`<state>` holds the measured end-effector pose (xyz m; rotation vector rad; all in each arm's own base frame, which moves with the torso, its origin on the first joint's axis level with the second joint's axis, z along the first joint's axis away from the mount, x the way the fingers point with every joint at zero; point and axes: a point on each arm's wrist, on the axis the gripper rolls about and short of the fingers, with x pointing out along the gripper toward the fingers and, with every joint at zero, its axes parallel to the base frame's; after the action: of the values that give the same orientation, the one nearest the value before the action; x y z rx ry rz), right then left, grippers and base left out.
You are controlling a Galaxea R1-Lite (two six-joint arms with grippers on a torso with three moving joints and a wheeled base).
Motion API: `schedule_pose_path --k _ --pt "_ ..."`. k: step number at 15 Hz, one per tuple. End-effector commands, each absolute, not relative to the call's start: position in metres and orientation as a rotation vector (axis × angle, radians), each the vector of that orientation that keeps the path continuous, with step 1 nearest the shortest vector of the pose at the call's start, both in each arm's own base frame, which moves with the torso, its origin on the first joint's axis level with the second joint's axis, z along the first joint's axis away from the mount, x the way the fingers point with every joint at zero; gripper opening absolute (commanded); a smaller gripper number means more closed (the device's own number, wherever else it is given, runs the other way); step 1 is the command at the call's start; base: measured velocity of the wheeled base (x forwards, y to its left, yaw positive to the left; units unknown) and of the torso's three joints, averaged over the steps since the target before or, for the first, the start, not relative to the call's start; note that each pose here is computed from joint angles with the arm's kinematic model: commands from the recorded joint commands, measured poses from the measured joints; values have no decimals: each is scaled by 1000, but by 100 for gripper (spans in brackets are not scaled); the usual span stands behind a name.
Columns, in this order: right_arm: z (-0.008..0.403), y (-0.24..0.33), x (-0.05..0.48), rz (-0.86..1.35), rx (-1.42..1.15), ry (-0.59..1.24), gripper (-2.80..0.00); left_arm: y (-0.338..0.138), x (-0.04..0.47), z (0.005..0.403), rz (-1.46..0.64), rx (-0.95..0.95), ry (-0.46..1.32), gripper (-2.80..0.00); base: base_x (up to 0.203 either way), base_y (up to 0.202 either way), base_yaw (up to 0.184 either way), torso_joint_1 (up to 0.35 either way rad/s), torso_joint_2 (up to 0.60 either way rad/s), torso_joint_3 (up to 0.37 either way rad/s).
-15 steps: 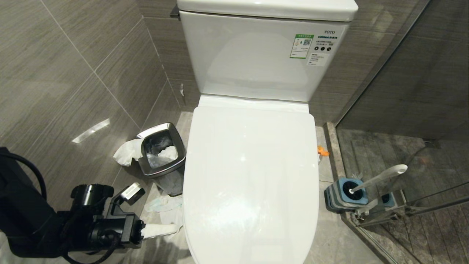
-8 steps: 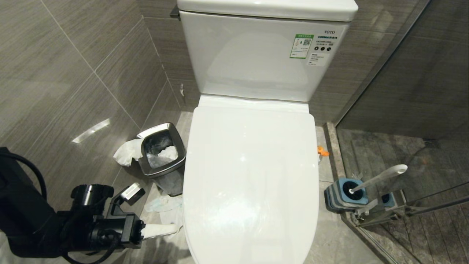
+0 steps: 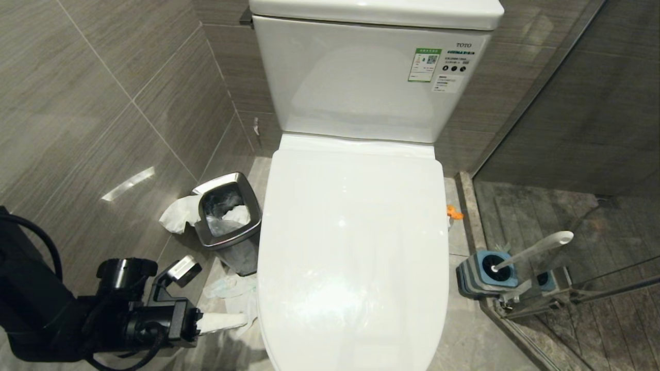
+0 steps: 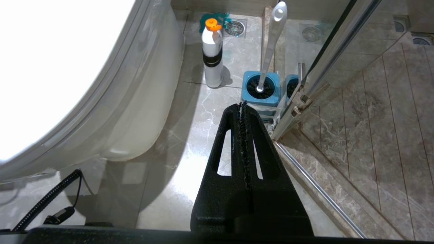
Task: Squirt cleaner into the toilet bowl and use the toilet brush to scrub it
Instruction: Use the left hand to lift the toilet lid slightly
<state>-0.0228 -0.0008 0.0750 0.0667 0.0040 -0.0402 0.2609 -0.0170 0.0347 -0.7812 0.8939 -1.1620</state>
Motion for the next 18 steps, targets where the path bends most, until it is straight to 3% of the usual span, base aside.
schedule_pose_path --k 1,2,18 --pt "75 -1 -23 -40 67 3 -280 -17 261 34 -1169 -784 894 -280 0 0 0 0 0 0" --pt "75 -1 -23 -40 67 3 -280 -18 261 34 -1171 -783 894 0 0 0 0 0 0 0" --pt "75 -1 -23 -40 67 3 -280 -18 259 46 -1220 -761 845 0 0 0 0 0 0 0"
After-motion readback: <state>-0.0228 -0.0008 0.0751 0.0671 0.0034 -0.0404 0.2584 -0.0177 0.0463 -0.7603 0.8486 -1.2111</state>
